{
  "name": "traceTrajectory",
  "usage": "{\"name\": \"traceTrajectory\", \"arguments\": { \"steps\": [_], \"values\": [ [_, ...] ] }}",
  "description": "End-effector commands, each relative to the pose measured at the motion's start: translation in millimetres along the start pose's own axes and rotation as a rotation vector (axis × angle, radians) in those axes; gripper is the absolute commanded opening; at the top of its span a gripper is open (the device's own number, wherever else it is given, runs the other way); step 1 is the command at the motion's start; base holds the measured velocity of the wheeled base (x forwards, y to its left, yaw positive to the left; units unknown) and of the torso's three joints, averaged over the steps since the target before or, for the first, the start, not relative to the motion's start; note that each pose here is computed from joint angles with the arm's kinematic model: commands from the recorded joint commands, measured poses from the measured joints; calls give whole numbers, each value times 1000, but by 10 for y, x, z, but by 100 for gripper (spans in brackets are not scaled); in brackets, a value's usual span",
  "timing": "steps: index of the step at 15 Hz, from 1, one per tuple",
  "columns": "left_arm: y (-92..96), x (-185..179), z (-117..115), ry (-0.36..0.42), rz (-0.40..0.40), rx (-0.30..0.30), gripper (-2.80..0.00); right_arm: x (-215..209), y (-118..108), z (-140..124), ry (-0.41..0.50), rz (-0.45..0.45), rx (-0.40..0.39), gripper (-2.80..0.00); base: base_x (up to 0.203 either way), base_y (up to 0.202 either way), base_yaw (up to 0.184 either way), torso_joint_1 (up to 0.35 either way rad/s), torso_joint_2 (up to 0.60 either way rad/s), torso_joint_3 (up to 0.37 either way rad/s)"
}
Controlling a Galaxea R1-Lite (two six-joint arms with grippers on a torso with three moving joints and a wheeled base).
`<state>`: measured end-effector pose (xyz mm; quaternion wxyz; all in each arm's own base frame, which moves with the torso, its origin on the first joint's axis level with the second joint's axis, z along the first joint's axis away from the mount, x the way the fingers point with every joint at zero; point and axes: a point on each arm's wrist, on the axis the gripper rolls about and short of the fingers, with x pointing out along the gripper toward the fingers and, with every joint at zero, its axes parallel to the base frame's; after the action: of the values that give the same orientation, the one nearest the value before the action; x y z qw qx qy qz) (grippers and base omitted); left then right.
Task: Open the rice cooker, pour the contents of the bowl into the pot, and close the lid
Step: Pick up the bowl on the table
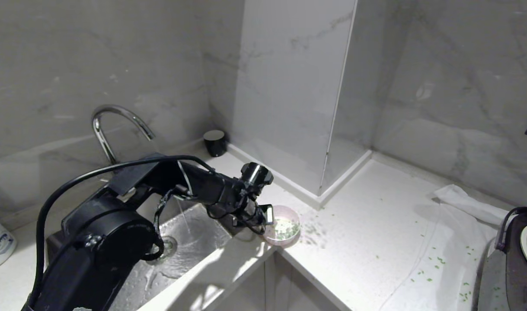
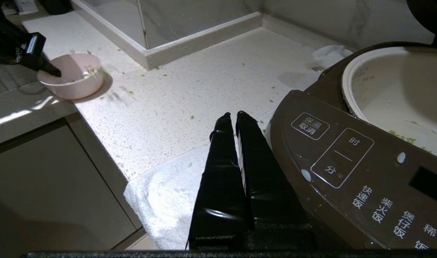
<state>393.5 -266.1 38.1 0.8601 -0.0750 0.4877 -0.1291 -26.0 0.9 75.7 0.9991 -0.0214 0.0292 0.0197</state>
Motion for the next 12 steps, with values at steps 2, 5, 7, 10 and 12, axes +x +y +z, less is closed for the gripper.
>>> {"name": "traceTrajectory", "arguments": {
  "steps": [2, 5, 7, 10, 12],
  "values": [
    [20, -27, -12, 7, 7, -5, -280, 1, 0, -1, 2, 1, 0, -280, 0, 0, 0, 0, 0, 0],
    [43, -52, -10, 8, 12, -16, -280, 1, 0, -1, 2, 0, 0, -280, 0, 0, 0, 0, 0, 0],
    [54, -138, 34, -4, 9, -21, -280, 1, 0, -1, 2, 2, 0, -280, 0, 0, 0, 0, 0, 0],
    [150, -311, 115, -6, 24, -41, -280, 1, 0, -1, 2, 0, 0, -280, 0, 0, 0, 0, 0, 0],
    [241, -426, 138, -9, 33, -57, -280, 1, 0, -1, 2, 1, 0, -280, 0, 0, 0, 0, 0, 0]
  ]
}}
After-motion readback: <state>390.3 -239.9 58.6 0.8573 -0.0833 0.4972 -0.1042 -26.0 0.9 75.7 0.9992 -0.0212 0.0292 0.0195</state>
